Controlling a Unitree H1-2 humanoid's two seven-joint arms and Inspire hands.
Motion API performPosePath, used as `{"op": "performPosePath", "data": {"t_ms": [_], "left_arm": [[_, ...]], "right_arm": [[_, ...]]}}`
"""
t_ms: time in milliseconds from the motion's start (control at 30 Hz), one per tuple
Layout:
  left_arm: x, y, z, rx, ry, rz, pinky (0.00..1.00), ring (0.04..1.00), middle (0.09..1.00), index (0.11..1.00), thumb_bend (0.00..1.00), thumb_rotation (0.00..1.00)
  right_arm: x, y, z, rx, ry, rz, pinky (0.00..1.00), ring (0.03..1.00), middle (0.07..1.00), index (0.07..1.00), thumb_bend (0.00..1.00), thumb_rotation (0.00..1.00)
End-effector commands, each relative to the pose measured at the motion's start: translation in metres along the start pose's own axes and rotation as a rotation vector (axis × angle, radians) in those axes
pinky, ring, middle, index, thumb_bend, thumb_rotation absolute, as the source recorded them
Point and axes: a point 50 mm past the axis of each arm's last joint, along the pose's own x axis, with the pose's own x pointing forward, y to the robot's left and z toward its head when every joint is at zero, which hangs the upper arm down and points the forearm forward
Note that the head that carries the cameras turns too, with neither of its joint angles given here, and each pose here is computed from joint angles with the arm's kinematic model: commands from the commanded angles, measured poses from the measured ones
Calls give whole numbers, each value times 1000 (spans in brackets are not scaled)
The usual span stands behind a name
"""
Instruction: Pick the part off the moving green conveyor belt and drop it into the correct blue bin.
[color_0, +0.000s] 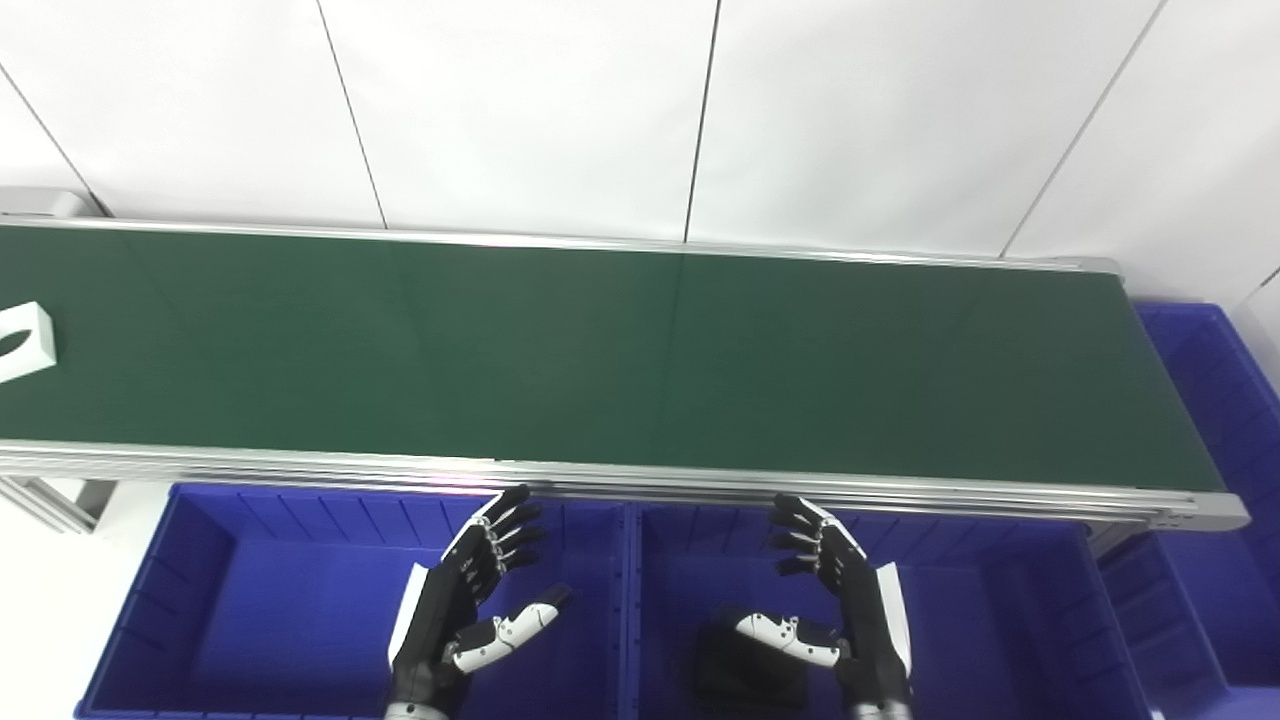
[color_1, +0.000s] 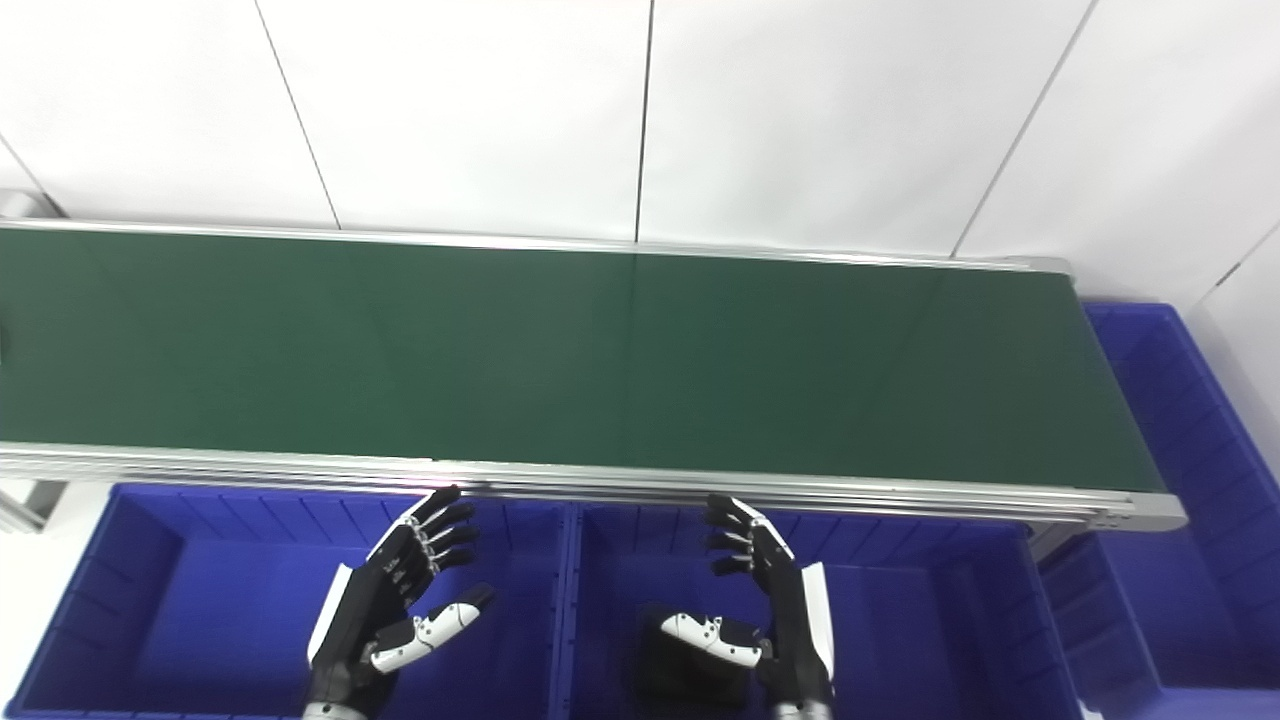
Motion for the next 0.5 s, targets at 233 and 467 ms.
{"op": "performPosePath", "data": {"t_ms": [233,467], "left_arm": [[6,-2,9,-9,-69,-4,721,765,816,846,542,0],[5,-1,8,-9,-66,-3,725,767,815,842,544,0]], "right_arm": [[8,-1,12,31,-86,-10,572,672,740,761,734,63],[7,-1,13,33,-88,-13,568,676,741,759,734,51]]}}
